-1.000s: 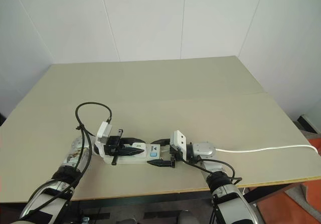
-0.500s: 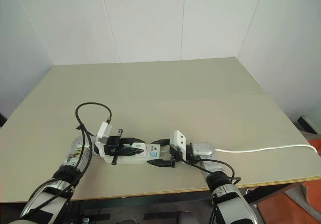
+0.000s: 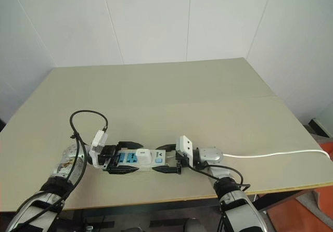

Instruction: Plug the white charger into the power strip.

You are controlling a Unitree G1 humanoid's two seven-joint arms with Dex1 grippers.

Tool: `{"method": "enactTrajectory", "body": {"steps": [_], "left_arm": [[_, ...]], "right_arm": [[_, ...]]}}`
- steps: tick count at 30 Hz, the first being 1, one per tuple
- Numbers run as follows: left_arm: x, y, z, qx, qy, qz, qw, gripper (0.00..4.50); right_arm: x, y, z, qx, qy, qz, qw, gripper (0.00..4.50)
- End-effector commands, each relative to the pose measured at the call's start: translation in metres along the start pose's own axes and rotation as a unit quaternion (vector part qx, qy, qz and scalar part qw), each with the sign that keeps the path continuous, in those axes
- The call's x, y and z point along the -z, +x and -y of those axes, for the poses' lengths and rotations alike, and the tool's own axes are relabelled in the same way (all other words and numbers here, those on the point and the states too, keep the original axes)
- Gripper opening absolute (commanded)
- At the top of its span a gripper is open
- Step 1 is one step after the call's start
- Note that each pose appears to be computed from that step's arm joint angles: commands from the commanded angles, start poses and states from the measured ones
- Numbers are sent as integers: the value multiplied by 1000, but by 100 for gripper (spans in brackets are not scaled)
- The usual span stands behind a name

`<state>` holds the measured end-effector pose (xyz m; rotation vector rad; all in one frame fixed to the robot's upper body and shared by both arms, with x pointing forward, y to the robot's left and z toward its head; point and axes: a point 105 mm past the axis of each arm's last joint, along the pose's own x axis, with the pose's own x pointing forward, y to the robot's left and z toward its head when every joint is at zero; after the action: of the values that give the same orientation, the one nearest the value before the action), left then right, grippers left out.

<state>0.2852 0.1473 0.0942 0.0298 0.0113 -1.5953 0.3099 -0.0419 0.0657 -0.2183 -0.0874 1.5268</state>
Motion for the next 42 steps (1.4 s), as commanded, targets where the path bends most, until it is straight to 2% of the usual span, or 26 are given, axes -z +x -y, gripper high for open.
{"method": "enactTrajectory", "body": {"steps": [1, 5, 13, 16, 19, 24, 26, 30, 34, 38, 42], "left_arm": [[-15, -7, 3, 2, 13, 9, 1000, 446], [-32, -24, 0, -23, 17, 15, 999, 446], [-76, -84, -10, -127, 70, -3, 989, 446], [-86, -103, -13, -168, 79, -6, 983, 450], [-91, -118, -12, -207, 82, 3, 975, 450], [-94, -123, -10, -226, 86, 11, 970, 450], [-95, -124, -9, -229, 86, 13, 969, 450], [-98, -127, -7, -242, 85, 26, 966, 450], [-96, -129, -3, -246, 82, 23, 966, 450], [-91, -135, 3, -252, 76, 0, 965, 450], [-85, -145, 14, -256, 74, -41, 963, 450]], "right_arm": [[11, -1, -10, -23, 5, -26, 999, 339], [11, -1, -10, -23, 6, -25, 999, 339], [14, -6, -14, -46, 13, -34, 998, 339], [14, -8, -15, -56, 22, -41, 997, 438], [11, -8, -12, -51, 24, -36, 998, 445], [6, -11, -9, -42, -1, -31, 999, 445], [-5, -17, -5, -32, -15, -15, 999, 445], [-52, -32, 5, -18, -65, 28, 997, 445], [-88, -63, 4, -37, -100, -3, 994, 445], [-100, -91, 1, -38, -98, -58, 993, 445], [-98, -125, -4, -35, -106, -148, 983, 445]]}}
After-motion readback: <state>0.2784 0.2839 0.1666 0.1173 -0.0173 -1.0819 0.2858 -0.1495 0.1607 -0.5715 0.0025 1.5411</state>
